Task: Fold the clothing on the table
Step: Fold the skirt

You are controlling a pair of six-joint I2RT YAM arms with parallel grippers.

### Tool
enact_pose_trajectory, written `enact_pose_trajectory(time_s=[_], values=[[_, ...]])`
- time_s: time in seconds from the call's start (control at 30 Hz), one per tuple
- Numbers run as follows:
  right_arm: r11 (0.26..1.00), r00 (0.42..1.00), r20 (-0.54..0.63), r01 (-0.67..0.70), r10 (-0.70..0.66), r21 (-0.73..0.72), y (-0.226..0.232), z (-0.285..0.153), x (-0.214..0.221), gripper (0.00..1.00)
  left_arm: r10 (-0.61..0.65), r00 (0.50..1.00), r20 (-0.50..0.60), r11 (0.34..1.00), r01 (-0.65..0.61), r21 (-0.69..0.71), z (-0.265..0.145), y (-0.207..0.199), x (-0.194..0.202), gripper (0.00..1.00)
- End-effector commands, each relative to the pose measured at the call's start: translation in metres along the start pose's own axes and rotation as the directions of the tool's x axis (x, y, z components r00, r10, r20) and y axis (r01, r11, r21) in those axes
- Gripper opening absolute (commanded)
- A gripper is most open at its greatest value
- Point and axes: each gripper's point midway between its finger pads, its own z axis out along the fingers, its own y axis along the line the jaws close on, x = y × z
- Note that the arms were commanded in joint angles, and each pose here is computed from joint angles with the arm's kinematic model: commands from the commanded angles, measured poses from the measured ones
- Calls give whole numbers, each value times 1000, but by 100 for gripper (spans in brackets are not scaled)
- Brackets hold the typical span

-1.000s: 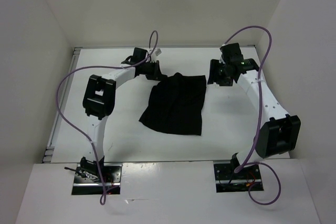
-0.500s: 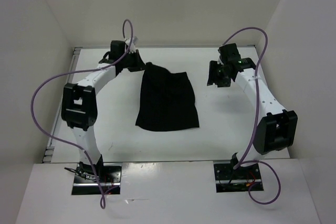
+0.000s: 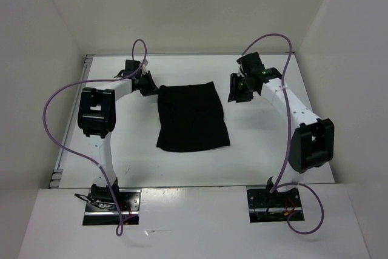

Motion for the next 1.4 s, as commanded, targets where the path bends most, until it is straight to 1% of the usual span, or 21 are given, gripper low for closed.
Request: enact_pose_trajectory(time_s=[0.0,0.23,0.27,0.33,0.37,0.4,0.43,0.47,0.5,0.53,0.6,0.63,0.67,0.77,0.9,0.93,1.0,1.03,1.1,1.17,1.37], values=[[998,1000,24,13,-11,-61,13,31,-16,44,5,999,33,1000,-5,11,-9,-6,-6,0],[993,996,45,74,-71,-89,21,82,-50,44,10,1000,-9,1000,-10,10,-8,-2,8,0],[991,994,72,92,-85,-95,24,84,-61,42,6,1000,-17,1000,-6,6,-8,0,12,0],[990,994,52,98,-93,-100,24,102,-61,42,19,1000,-22,1000,-18,18,-11,-3,12,0],[988,993,75,104,-95,-118,29,104,-71,42,15,999,-35,1000,-14,23,-11,-2,17,0],[986,992,79,106,-96,-129,32,109,-74,42,27,999,-35,999,-26,23,-11,-1,17,0],[986,992,67,112,-104,-126,29,123,-73,42,22,999,-49,999,-20,27,-13,-2,22,0],[983,991,83,116,-106,-138,34,125,-82,42,32,998,-49,999,-31,27,-13,-2,22,0],[984,991,80,116,-106,-138,34,130,-84,42,29,998,-56,999,-27,24,-14,-1,24,0],[984,993,53,110,-104,-142,32,146,-78,42,29,998,-57,999,-27,23,-14,-1,24,0],[981,992,66,115,-106,-157,36,154,-87,42,37,997,-68,999,-35,29,-14,-1,26,0],[982,994,43,109,-104,-152,33,168,-81,42,37,997,-68,999,-35,29,-14,-1,26,0],[981,992,64,114,-105,-157,36,171,-90,41,33,997,-71,999,-32,16,-17,1,28,0],[981,993,62,114,-105,-156,35,188,-94,40,48,996,-75,999,-48,2,-17,5,30,0],[984,994,62,99,-90,-146,25,201,-103,39,49,995,-88,999,-50,-14,-17,9,35,0],[983,992,82,103,-92,-150,28,197,-110,39,49,995,-88,999,-50,-14,-17,9,35,0],[984,993,76,102,-92,-149,27,205,-109,39,45,994,-95,999,-47,-17,-17,10,37,0],[985,993,85,96,-84,-145,23,201,-116,39,45,994,-95,999,-47,-17,-17,10,37,0],[986,994,71,92,-82,-142,20,210,-111,39,54,994,-92,998,-57,-25,-17,12,36,0],[987,994,74,85,-75,-137,16,210,-116,39,46,994,-104,998,-51,-42,-15,17,40,0],[988,998,26,65,-62,-141,7,222,-103,39,48,992,-113,996,-55,-65,-15,23,44,0]])
